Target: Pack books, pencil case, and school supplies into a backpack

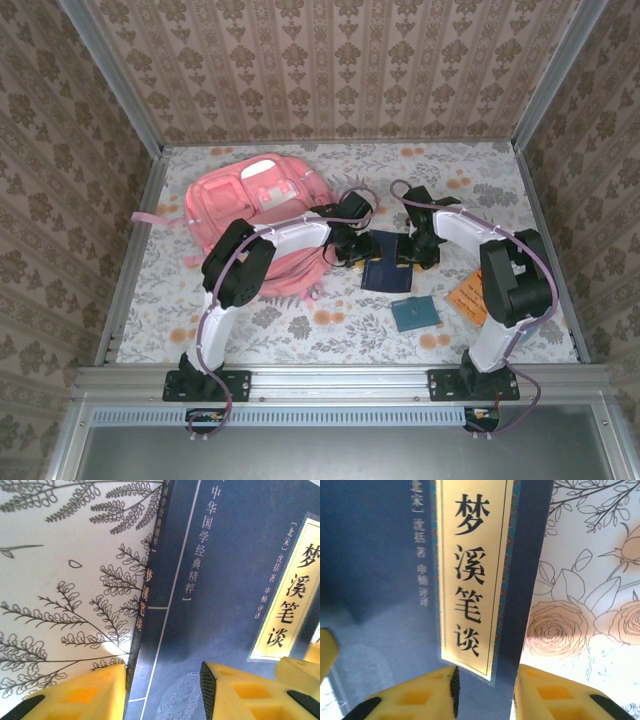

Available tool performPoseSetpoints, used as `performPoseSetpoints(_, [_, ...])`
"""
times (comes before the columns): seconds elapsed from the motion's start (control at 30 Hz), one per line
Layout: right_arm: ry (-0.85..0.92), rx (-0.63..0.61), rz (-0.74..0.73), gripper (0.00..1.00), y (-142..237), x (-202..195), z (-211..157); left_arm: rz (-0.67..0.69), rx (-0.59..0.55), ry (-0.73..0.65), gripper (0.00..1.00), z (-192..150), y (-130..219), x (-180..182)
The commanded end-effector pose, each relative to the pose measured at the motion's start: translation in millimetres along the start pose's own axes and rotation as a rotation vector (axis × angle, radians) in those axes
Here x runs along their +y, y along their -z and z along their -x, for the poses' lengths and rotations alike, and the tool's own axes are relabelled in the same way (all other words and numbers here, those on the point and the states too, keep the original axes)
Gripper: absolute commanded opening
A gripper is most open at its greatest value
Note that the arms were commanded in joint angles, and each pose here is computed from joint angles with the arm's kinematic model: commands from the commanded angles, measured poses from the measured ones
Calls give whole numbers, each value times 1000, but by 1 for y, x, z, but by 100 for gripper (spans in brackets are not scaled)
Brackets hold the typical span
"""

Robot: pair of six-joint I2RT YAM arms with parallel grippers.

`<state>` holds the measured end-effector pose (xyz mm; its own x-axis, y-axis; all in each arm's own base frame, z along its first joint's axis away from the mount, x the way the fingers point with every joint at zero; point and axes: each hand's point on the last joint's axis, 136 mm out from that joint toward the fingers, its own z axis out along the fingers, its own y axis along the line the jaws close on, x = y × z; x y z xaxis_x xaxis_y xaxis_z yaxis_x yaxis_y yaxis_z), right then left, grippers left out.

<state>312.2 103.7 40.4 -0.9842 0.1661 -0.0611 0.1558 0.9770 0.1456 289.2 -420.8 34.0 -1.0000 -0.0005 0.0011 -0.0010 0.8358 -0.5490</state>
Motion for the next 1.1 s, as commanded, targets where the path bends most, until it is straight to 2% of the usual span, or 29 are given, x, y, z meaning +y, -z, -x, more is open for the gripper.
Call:
performPoseSetpoints(0.0, [20,-53,122,30,24,35,7,-48,37,-12,43,-8,-11,-13])
performPoseSetpoints(0.17, [-2,-68,142,22,30,38,9,-49,33,-15,43,-7,-10,-14])
performPoseSetpoints(0.33, [-12,-93,121,8,36,34,11,-67,7,-44,46,-2,1,-18])
performPoseSetpoints(0.47, [-13,-139,111,1,48,30,15,-93,-46,-96,50,11,26,-23])
performPoseSetpoints(0.6, [-15,-234,165,0,76,31,27,-123,-102,-133,58,22,62,-27])
performPoseSetpoints(0.8, [5,-391,452,0,142,49,34,-180,-212,-188,80,35,130,-28])
performPoseSetpoints(0.93, [65,-434,620,0,179,68,26,-221,-282,-225,94,36,169,-25])
performPoseSetpoints(1.07, [141,-427,797,0,207,92,14,-297,-313,-248,100,34,195,-25])
